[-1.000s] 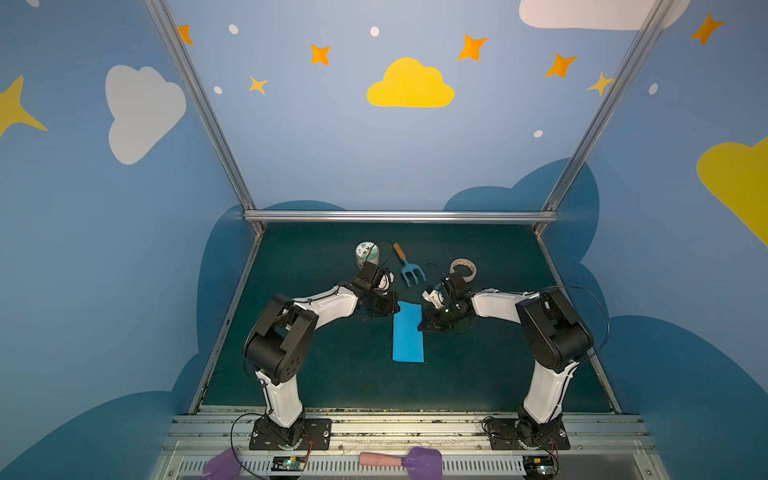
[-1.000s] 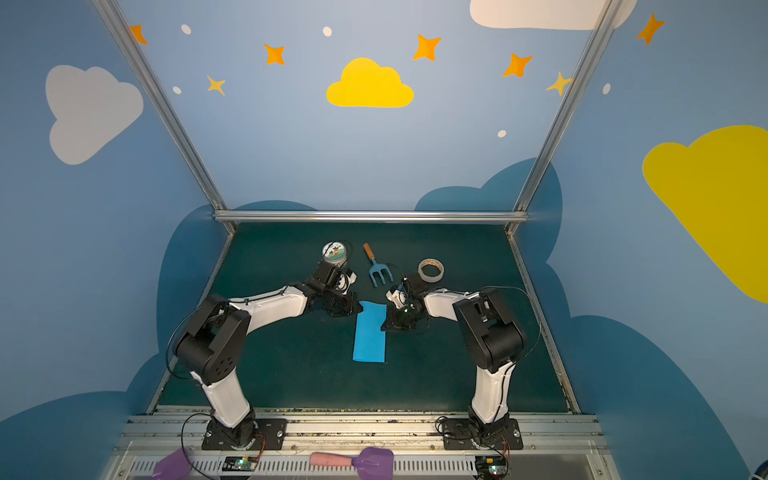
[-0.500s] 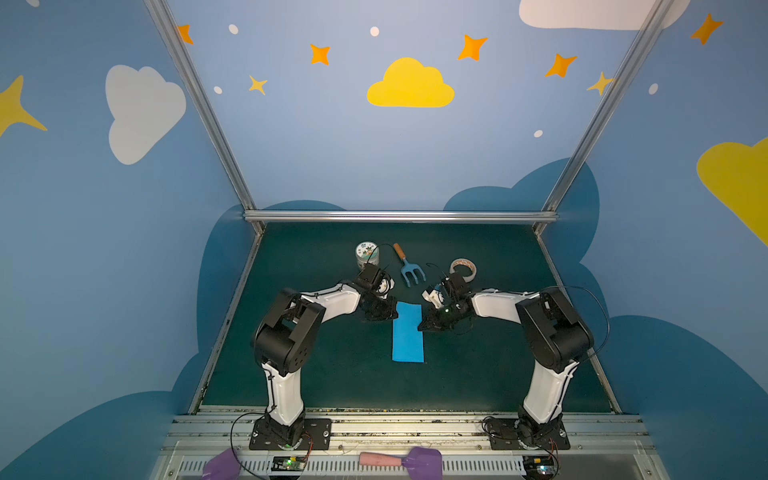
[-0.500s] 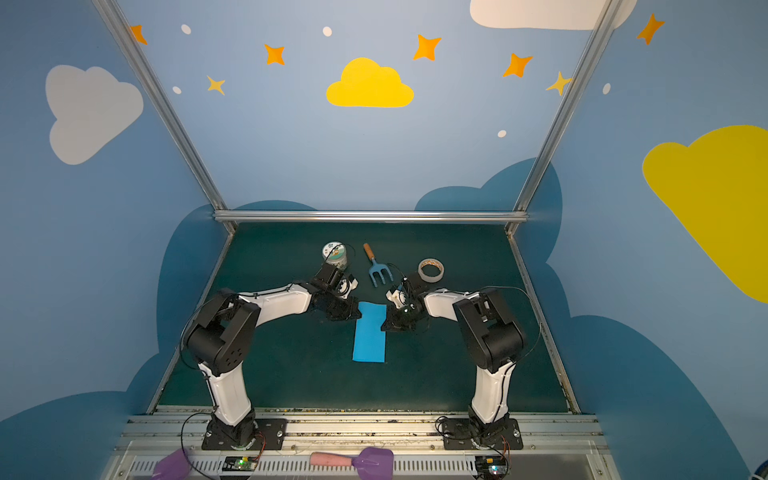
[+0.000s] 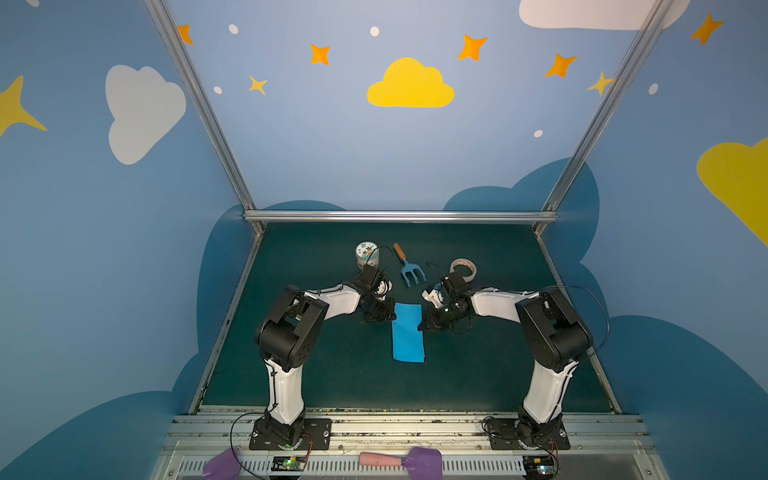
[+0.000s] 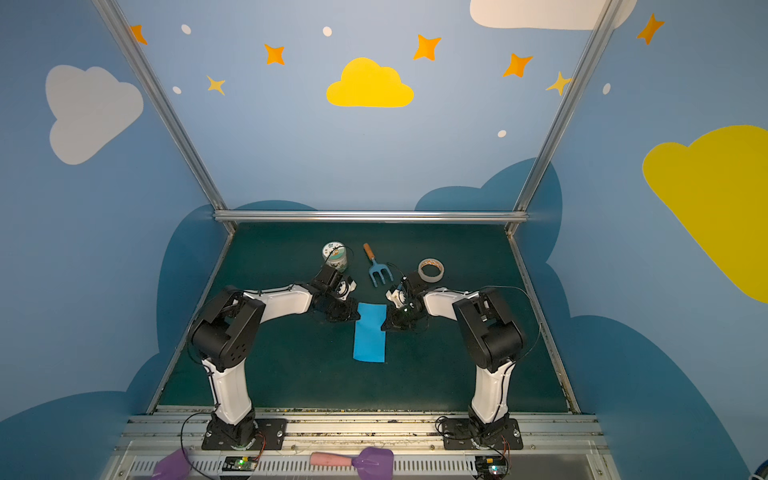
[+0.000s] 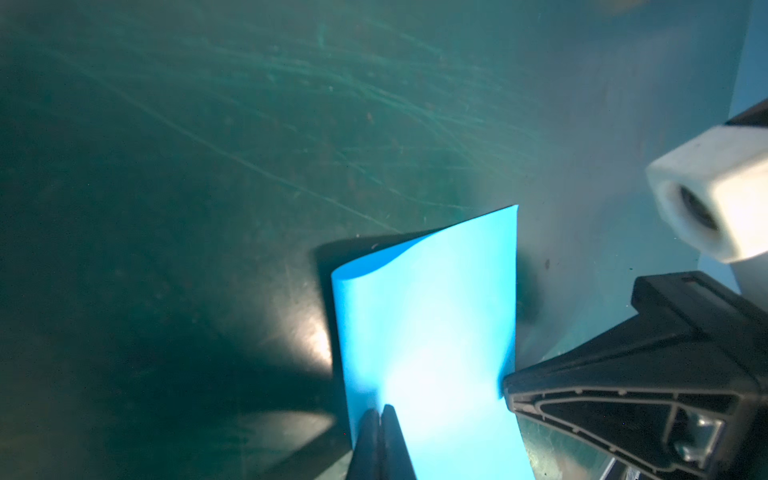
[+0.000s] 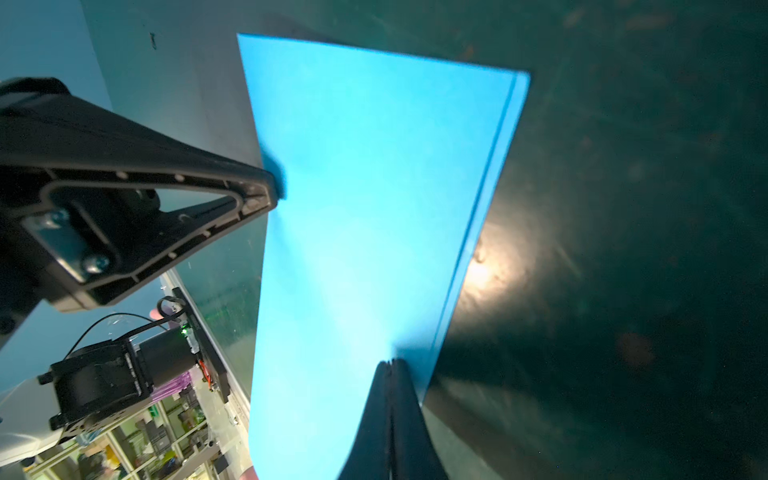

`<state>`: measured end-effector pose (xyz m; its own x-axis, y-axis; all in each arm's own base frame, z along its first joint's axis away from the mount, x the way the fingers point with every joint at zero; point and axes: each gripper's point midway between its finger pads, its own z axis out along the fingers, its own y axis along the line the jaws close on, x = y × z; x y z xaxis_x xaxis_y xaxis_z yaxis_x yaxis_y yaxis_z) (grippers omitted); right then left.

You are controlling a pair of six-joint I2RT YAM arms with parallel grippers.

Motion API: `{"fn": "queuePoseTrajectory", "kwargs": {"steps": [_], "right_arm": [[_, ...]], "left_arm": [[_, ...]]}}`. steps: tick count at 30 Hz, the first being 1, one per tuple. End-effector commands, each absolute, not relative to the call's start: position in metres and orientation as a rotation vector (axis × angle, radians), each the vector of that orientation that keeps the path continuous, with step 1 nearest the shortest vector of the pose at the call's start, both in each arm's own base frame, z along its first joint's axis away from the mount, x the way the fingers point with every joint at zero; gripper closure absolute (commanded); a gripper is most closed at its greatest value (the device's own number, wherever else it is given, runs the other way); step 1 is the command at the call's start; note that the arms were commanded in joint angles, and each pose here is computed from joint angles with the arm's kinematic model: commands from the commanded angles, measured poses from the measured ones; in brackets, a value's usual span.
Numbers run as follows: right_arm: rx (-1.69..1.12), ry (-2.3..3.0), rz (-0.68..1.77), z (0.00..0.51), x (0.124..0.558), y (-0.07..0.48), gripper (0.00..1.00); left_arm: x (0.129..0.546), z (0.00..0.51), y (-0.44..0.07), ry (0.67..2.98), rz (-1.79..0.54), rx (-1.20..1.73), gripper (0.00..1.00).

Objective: Fold a paper plane with a square sheet of paper (fold left side to right side)

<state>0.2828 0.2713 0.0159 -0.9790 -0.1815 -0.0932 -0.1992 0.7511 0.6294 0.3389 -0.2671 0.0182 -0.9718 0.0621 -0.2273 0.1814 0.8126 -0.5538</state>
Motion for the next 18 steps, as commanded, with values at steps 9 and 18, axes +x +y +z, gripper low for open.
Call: {"fn": "queuePoseTrajectory", "kwargs": {"steps": [9,18], "right_arm": [[-0.263,2.796,1.104,0.075,0.294,0.291,1.0],[-0.231,2.764,1.258,0.07,0.281,0.341,1.0]], "left_arm": [[0.327,0.001,-0.255,2.851,-0.824,0.166,0.96],[0.325,-0.001,-0.255,2.856,-0.823,0.174,0.96]]}}
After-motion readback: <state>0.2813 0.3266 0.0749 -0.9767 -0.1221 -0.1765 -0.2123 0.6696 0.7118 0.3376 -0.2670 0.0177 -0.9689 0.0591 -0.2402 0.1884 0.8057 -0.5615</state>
